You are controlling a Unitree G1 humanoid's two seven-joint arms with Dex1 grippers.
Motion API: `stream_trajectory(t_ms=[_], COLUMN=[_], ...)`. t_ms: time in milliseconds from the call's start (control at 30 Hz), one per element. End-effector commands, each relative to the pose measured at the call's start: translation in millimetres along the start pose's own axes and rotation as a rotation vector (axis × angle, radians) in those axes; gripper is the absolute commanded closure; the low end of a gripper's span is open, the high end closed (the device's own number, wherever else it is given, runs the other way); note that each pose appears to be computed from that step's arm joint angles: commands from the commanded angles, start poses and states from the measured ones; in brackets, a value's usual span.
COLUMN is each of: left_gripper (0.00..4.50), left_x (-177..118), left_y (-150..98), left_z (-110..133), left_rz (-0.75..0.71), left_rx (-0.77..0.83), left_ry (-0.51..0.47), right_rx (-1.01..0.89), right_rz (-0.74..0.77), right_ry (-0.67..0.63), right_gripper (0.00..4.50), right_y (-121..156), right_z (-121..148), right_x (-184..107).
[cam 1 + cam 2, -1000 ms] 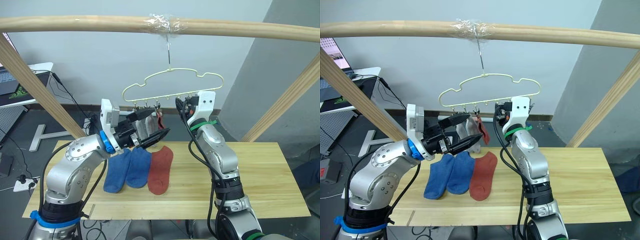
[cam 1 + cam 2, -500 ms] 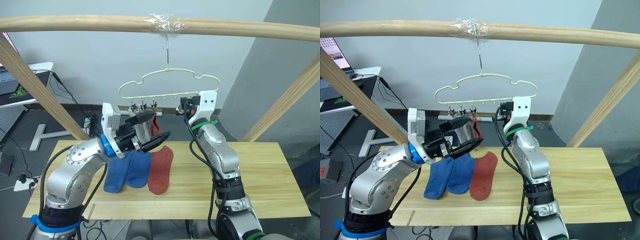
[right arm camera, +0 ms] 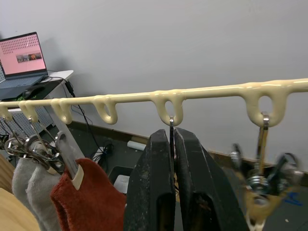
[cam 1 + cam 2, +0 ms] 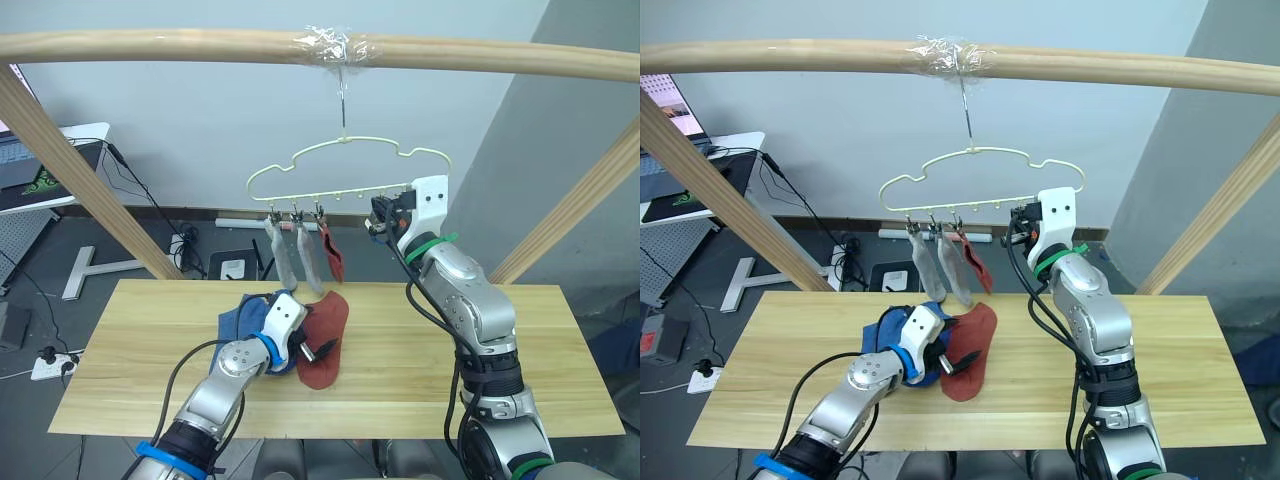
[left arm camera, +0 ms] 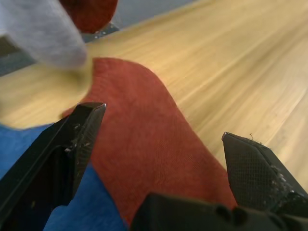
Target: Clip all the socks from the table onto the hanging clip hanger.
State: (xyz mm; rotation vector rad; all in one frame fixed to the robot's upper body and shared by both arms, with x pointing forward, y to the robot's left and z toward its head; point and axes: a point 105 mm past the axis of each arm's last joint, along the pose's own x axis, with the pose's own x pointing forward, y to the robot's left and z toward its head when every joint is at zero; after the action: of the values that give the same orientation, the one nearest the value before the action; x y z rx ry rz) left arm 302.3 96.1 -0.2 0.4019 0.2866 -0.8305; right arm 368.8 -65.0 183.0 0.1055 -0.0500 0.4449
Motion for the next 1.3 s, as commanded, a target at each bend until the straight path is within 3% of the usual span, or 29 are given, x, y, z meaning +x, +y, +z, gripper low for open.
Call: stream_trajectory(t_ms=[33, 167, 267, 500, 667, 733, 867, 967, 1100, 1233, 1300], left_gripper=[0.00, 0.00, 0.61, 2.86, 4.45, 4.48, 4.48, 4.48, 4.48, 4.48, 4.48], left_x=[23, 36, 35, 32, 35, 36, 32, 23, -2, -18, -17], left_y=[-3, -2, -10, -13, -24, -27, -18, -10, -13, -13, -14], left_z=[2, -10, -28, -29, -10, 2, 47, 69, 116, 143, 145], left_rz=[0.000, -0.013, -0.089, -0.131, -0.177, -0.187, -0.134, -0.092, -0.080, -0.019, -0.010], left_rx=[0.114, 0.100, 0.060, 0.052, 0.032, 0.006, -0.155, -0.145, -0.151, -0.121, -0.123], left_ry=[0.019, 0.076, 0.153, 0.140, 0.056, -0.005, -0.242, -0.325, -0.525, -0.631, -0.631], right_rx=[0.021, 0.034, 0.036, 0.035, 0.015, 0.011, 0.072, 0.123, 0.292, 0.461, 0.519], right_rz=[-0.018, -0.029, -0.038, -0.063, -0.055, -0.050, -0.059, -0.063, -0.085, -0.103, -0.104], right_ry=[0.006, 0.013, 0.020, 0.011, 0.010, 0.011, 0.028, 0.073, 0.153, 0.199, 0.215], right_gripper=[4.49, 4.49, 4.50, 4.50, 4.50, 4.50, 4.50, 4.50, 4.50, 4.50, 4.50], right_y=[3, 7, 7, -5, -11, -14, -24, -31, -35, -38, -36], right_z=[-4, -6, -8, -2, 1, 2, 10, 13, 15, 21, 23], right_x=[-6, -9, -11, -11, -10, -10, -12, -15, -21, -27, -28])
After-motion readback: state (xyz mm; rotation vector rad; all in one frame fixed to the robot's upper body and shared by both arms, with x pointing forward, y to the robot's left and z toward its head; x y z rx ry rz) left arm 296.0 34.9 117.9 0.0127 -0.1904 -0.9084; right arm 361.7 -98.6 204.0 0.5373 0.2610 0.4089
